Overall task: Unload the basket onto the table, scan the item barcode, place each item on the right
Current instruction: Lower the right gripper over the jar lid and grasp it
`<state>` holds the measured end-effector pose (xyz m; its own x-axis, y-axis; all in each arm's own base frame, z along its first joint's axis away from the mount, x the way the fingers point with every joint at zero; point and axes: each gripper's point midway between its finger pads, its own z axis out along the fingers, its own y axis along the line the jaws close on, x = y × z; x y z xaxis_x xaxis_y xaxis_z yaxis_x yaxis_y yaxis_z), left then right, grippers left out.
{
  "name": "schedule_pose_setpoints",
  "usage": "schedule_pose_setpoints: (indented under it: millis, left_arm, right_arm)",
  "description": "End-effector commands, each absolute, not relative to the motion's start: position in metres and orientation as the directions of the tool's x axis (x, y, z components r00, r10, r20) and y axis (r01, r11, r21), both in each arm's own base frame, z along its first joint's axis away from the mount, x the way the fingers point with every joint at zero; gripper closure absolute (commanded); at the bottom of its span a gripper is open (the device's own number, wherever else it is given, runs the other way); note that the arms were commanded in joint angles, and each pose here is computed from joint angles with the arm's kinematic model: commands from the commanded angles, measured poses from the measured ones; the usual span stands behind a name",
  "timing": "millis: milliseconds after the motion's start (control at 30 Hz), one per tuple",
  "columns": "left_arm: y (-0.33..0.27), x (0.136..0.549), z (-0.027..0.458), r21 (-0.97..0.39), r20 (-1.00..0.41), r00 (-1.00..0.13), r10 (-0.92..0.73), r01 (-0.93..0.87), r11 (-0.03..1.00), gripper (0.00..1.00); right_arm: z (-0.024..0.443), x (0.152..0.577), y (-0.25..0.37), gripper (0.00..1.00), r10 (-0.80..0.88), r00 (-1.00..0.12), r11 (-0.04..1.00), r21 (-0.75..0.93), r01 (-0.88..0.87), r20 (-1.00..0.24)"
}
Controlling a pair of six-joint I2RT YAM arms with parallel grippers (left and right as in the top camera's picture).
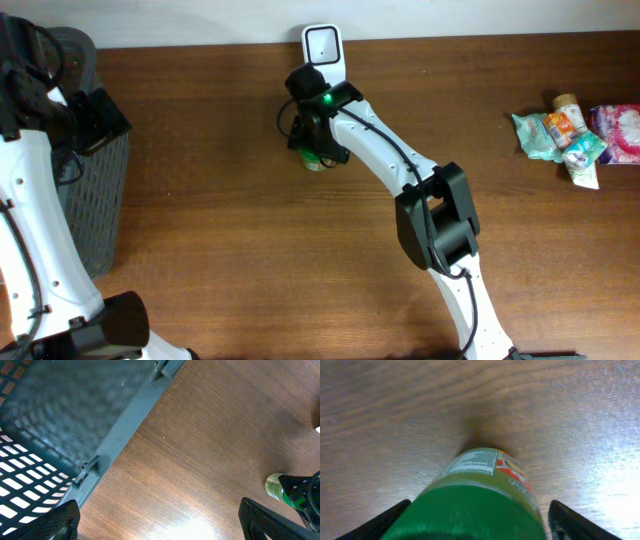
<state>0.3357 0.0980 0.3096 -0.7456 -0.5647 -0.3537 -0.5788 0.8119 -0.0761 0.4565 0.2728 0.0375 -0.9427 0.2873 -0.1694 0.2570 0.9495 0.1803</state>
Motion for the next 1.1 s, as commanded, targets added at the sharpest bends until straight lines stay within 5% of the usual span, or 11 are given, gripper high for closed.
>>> schedule_pose_setpoints:
  millis: [0, 400, 800, 900, 1067]
  left_arm:
    - [0.099, 0.331, 0.316, -0.081, -0.372, -0.728, -0.576, -0.593, 0.801, 0.01]
    - [0.099, 0.331, 0.316, -0.081, -0.372, -0.728, -0.576, -0.593, 0.801, 0.01]
    - [0.099, 0.331, 0.316, -0.081, -0.372, -0.728, -0.576, -0.593, 0.801, 0.01]
    - [0.099, 0.331, 0.316, -0.081, -0.372, -0.728, -0.576, -0.593, 0.801, 0.01]
    - [0.099, 0.331, 0.316, -0.081, -0.372, -0.728, -0.576, -0.593, 0.801, 0.01]
  right_arm:
    - [0.036, 0.450, 0.258, 0.24, 0.284, -0.946, 0.956, 0.126, 0.267, -0.154]
    - [0.057, 0.448, 0.248, 0.29, -0.085, -0.981, 0.995, 0.039, -0.093, -0.177]
    - [0.045, 0.441, 0.244, 0.23, -0.112, -0.986, 0.993, 0.021, -0.115, -0.127]
    - [0.045, 0.441, 0.244, 0.36, -0.111, -0.986, 0.993, 0.020, -0.115, -0.126]
    - [0.041, 0.437, 0.246, 0.29, -0.113, -0.988, 0.993, 0.032, -0.117, -0.104]
